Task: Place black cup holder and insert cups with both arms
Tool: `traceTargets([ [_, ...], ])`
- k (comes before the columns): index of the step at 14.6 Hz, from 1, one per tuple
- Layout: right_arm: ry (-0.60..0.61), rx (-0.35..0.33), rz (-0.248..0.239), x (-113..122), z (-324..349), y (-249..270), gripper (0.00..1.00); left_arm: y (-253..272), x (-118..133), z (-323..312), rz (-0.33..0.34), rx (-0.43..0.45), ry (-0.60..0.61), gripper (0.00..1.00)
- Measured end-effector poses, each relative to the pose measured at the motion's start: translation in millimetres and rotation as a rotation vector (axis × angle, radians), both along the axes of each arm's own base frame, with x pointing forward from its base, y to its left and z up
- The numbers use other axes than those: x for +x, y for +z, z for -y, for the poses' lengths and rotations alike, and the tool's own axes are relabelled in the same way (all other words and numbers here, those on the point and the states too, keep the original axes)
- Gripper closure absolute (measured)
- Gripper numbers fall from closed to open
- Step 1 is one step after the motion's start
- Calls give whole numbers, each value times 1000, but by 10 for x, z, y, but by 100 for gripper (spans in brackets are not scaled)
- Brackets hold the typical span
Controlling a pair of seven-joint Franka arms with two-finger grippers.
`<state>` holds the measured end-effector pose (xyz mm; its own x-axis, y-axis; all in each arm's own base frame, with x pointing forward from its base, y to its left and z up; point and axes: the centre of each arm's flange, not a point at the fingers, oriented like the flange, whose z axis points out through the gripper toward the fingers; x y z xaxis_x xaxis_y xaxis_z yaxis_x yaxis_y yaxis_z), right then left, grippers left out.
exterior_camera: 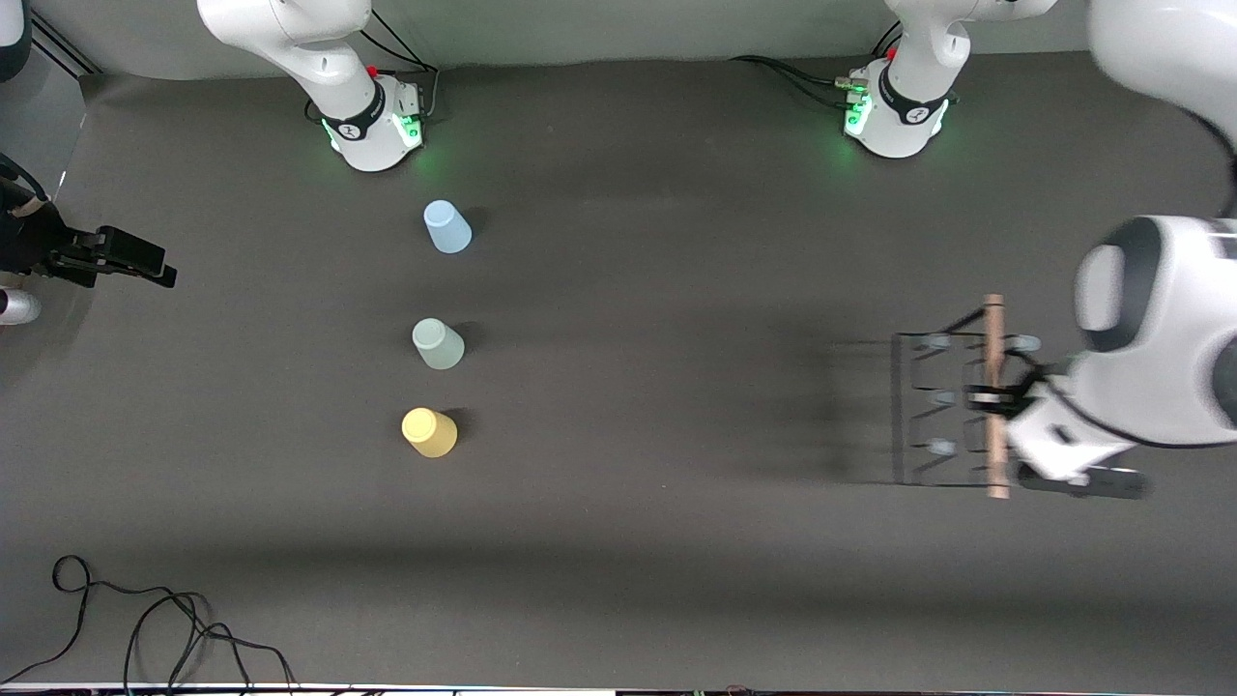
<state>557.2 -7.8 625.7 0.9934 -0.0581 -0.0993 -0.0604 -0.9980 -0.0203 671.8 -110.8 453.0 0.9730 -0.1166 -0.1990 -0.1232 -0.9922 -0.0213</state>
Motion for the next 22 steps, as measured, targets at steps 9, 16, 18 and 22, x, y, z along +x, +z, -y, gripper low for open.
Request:
traceTargets([
  [9, 0, 0, -3, -3, 1, -3, 0, -253, -574, 2080, 70, -9, 23, 84],
  [16, 0, 0, -4, -4, 1, -3, 0, -556, -1037, 3098, 91, -65, 134, 84],
  [18, 0, 0, -4, -4, 1, -4, 0, -720, -1198, 3430, 111, -73, 187, 84],
  [22, 0, 0, -4, -4, 1, -4, 0, -924, -1372, 3779, 137, -93, 228, 84],
])
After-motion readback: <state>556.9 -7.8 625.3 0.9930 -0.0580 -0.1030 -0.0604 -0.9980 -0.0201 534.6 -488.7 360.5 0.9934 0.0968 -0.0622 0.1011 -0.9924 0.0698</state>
